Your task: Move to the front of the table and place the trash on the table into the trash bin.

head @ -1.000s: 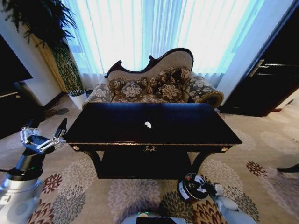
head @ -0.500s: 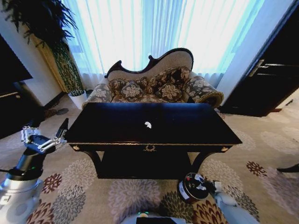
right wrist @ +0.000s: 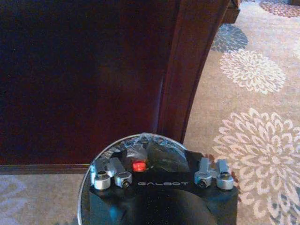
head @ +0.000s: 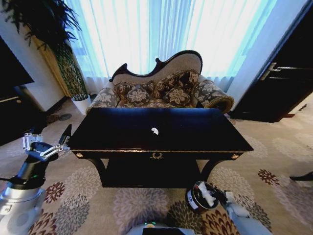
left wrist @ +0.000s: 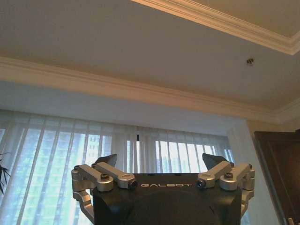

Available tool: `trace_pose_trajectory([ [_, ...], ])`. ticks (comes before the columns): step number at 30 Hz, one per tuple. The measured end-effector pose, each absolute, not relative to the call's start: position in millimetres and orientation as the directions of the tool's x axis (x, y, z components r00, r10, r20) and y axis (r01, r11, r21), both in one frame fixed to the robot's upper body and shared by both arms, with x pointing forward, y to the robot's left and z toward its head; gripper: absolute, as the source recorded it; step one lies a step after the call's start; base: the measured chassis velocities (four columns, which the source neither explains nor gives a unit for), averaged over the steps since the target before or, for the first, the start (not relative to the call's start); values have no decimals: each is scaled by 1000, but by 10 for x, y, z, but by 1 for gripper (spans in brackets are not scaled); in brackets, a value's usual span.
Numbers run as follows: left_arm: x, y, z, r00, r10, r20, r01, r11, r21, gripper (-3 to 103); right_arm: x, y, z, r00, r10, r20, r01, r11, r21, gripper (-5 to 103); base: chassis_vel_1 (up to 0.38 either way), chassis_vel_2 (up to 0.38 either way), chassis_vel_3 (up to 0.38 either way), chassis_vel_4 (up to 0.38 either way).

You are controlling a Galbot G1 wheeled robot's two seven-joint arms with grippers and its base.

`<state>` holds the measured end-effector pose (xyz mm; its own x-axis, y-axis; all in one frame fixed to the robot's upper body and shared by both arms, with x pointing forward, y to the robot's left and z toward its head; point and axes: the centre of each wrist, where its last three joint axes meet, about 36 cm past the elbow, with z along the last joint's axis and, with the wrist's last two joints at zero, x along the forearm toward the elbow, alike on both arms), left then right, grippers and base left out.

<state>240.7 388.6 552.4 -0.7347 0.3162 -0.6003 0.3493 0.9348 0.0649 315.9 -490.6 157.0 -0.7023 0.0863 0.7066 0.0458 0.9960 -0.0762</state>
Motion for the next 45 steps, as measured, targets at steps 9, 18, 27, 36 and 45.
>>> trace_pose_trajectory([
  [9,2396,3867,5538,-731,316,-605,349,935,66,100,2921,-4653,1686,-741,-73,668,-104,995,-6,100,0,0,0,0],
  [18,2345,3859,5562,-728,293,-620,334,941,53,100,2524,-4192,2148,-789,-305,534,-291,950,113,100,0,0,0,0],
  [27,2278,3811,5592,-728,281,-626,322,945,50,100,2318,-3548,2835,-791,-502,351,-433,863,260,100,0,0,0,0],
  [36,2266,3832,5609,-727,281,-627,321,946,51,100,2436,-2989,3824,-807,-588,64,-535,772,343,100,0,0,0,0],
  [45,2258,3819,5619,-748,266,-609,317,948,25,100,2689,-2810,4569,-829,-552,-89,-553,785,280,100,0,0,0,0],
])
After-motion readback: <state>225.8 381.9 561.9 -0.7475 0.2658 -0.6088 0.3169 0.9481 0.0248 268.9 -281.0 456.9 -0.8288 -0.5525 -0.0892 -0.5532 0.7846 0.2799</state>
